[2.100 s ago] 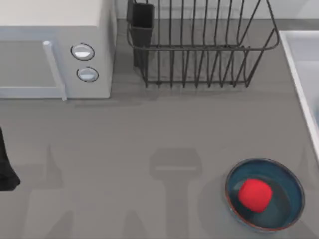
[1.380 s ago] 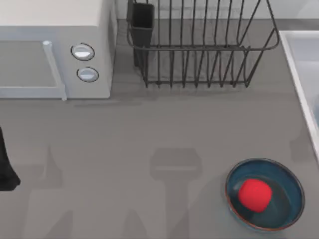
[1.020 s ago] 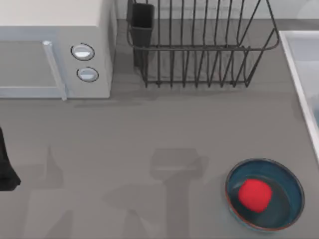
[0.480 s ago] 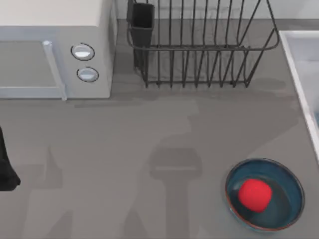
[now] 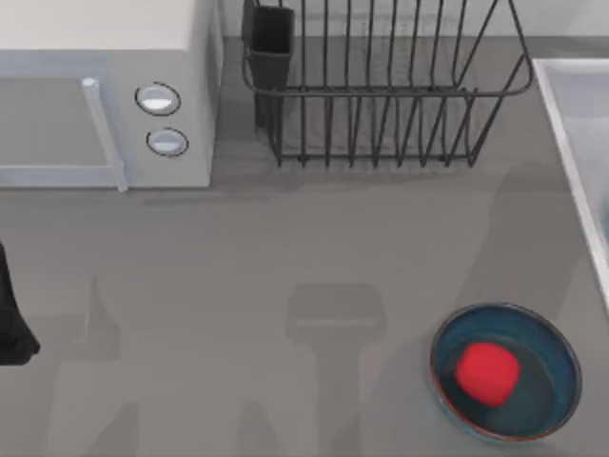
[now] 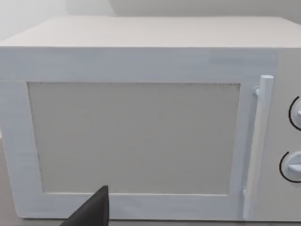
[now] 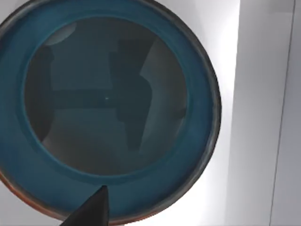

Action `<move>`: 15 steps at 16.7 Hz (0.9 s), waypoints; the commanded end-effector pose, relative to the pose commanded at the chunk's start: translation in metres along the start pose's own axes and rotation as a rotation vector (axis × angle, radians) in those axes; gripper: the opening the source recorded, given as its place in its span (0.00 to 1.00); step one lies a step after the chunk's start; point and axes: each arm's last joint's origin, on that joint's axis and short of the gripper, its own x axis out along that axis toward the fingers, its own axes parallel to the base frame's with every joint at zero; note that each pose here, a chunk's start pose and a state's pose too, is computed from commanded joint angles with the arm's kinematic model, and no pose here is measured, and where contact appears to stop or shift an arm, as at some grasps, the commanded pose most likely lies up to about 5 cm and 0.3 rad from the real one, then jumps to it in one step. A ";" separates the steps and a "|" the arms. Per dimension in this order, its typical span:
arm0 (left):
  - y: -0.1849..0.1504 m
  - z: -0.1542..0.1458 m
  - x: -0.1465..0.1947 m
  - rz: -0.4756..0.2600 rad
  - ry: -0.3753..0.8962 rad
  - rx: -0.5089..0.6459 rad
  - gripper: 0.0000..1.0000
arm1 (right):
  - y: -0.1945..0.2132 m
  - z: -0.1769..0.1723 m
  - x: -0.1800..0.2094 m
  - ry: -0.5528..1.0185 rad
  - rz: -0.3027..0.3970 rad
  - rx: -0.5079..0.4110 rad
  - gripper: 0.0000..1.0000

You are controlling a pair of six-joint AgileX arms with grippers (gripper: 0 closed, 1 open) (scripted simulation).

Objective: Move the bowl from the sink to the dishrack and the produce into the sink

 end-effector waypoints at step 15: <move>0.000 0.000 0.000 0.000 0.000 0.000 1.00 | -0.006 0.002 0.080 0.036 0.014 0.004 1.00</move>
